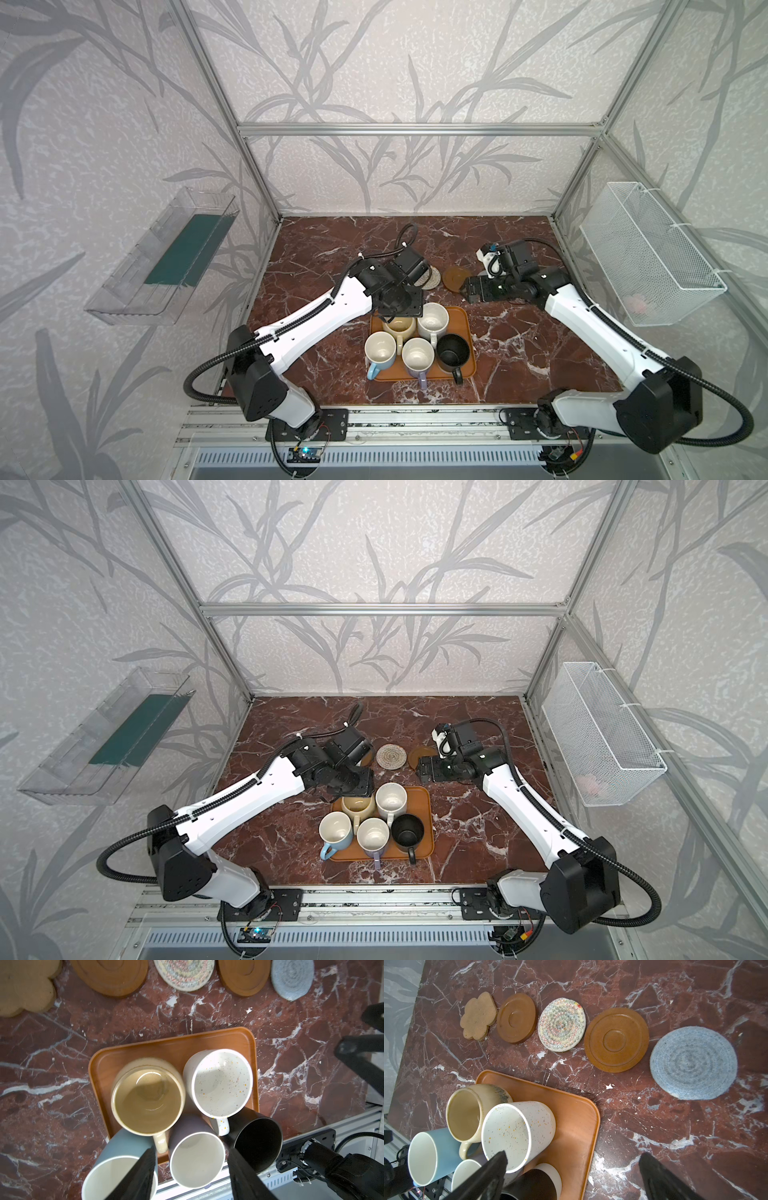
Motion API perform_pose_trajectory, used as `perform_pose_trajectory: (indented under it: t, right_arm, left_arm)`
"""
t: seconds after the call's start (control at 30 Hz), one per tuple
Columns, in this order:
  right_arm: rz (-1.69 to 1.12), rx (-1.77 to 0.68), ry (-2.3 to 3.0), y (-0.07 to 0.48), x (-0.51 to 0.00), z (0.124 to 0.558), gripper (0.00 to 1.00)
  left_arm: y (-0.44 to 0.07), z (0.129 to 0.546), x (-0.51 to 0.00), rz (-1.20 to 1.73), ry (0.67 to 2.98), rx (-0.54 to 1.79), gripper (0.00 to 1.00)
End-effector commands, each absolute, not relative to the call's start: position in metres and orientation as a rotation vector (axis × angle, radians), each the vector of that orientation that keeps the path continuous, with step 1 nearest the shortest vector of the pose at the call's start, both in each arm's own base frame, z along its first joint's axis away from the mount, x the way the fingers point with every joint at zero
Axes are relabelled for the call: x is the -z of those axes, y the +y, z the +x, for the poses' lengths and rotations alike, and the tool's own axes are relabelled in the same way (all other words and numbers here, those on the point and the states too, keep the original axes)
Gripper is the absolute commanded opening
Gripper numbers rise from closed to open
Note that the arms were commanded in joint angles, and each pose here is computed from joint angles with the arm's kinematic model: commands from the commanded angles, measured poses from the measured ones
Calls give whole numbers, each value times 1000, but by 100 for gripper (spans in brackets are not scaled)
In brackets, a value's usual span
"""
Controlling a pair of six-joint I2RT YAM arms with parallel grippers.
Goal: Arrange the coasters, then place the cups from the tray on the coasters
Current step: 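Raise the left gripper over the cream glazed mug while right gripper lifts away, then lower the left gripper onto the cream glazed mug's handle on the tray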
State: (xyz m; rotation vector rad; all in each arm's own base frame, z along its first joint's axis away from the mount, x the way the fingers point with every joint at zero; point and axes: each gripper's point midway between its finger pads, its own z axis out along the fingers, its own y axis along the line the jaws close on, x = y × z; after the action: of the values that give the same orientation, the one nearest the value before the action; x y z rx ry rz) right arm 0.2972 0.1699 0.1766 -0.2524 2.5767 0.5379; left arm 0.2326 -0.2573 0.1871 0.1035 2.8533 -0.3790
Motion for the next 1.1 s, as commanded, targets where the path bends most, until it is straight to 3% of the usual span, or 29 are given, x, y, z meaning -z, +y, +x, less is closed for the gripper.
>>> perform_pose_trajectory:
  t: [0.0, 0.33, 0.57, 1.07]
  right_arm:
    - [-270, -561, 2575, 171, -180, 286, 98]
    - [-276, -553, 2589, 171, -167, 285, 98]
    - [-276, -513, 2592, 164, -161, 282, 98]
    - [-273, -487, 2588, 161, -158, 283, 98]
  left_arm:
    - [-242, 219, -169, 39, 2932, 229, 57]
    - [-248, 208, -143, 58, 3006, 89, 41]
    - [-244, 203, -128, 69, 3039, 3, 35]
    - [-239, 204, -107, 63, 3045, -62, 34]
